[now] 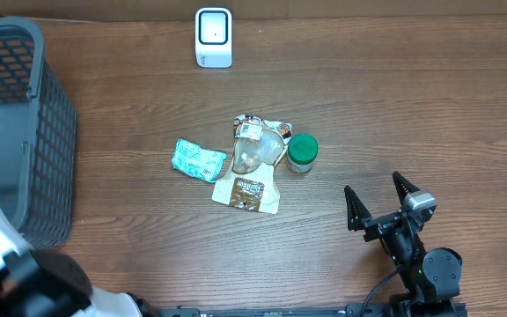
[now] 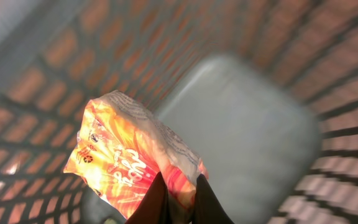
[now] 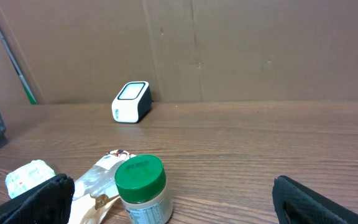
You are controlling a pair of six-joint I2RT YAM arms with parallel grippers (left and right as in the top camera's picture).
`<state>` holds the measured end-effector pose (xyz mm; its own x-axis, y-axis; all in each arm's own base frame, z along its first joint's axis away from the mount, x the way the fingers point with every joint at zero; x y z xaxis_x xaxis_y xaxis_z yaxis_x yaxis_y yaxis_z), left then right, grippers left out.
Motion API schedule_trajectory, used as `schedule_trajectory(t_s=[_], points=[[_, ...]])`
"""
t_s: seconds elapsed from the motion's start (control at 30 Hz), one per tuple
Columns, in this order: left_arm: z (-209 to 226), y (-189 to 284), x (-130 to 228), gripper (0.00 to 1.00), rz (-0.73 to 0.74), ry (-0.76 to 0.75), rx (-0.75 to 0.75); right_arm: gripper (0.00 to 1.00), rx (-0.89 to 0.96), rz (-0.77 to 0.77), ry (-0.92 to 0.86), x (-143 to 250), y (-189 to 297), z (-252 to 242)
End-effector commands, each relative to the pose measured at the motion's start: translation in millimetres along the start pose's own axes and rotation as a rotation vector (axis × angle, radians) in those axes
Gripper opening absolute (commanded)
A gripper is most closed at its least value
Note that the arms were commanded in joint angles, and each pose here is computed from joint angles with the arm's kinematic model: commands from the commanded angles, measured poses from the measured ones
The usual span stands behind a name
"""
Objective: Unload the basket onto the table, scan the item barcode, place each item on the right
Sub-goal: 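Grasp the orange tissue pack with the left gripper and lift it, then carry the orange pack with the left gripper and drop it beside the snack bag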
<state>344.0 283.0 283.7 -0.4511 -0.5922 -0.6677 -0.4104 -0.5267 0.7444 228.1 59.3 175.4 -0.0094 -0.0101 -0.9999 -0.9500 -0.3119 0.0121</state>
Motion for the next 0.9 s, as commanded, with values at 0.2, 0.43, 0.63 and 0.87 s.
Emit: schedule_trajectory(t_s=[0.2, 0.43, 0.63, 0.87], points=[[-113.0, 169.9, 32.2, 0.04, -0.106, -0.138, 0.470, 1.00, 0.001, -0.007, 0.002, 1.2, 0.2, -0.6], [-166.1, 175.8, 141.5, 0.04, 0.183, -0.429, 0.518, 1.00, 0.001, -0.007, 0.002, 1.2, 0.2, -0.6], [-194.6, 140.3, 225.7, 0.04, 0.371, -0.627, 0.466, 1.00, 0.001, -0.007, 0.002, 1.2, 0.2, -0.6], [-215.9, 100.8, 287.5, 0.04, 0.457, -0.727, 0.443, 1.00, 0.001, -0.007, 0.002, 1.2, 0.2, -0.6]])
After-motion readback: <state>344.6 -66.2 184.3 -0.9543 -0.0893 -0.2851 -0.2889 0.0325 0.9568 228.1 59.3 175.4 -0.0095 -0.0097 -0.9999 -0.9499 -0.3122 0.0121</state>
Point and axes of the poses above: each gripper's point midway between its finger pads, its own y axis back along the fingers, its own z axis along the line the jaws close on, x = y × z, the point moved 1 cm from there along y, back along the fingers, and after that the axes turned 9 degrees about y, right-handed, at the moved point
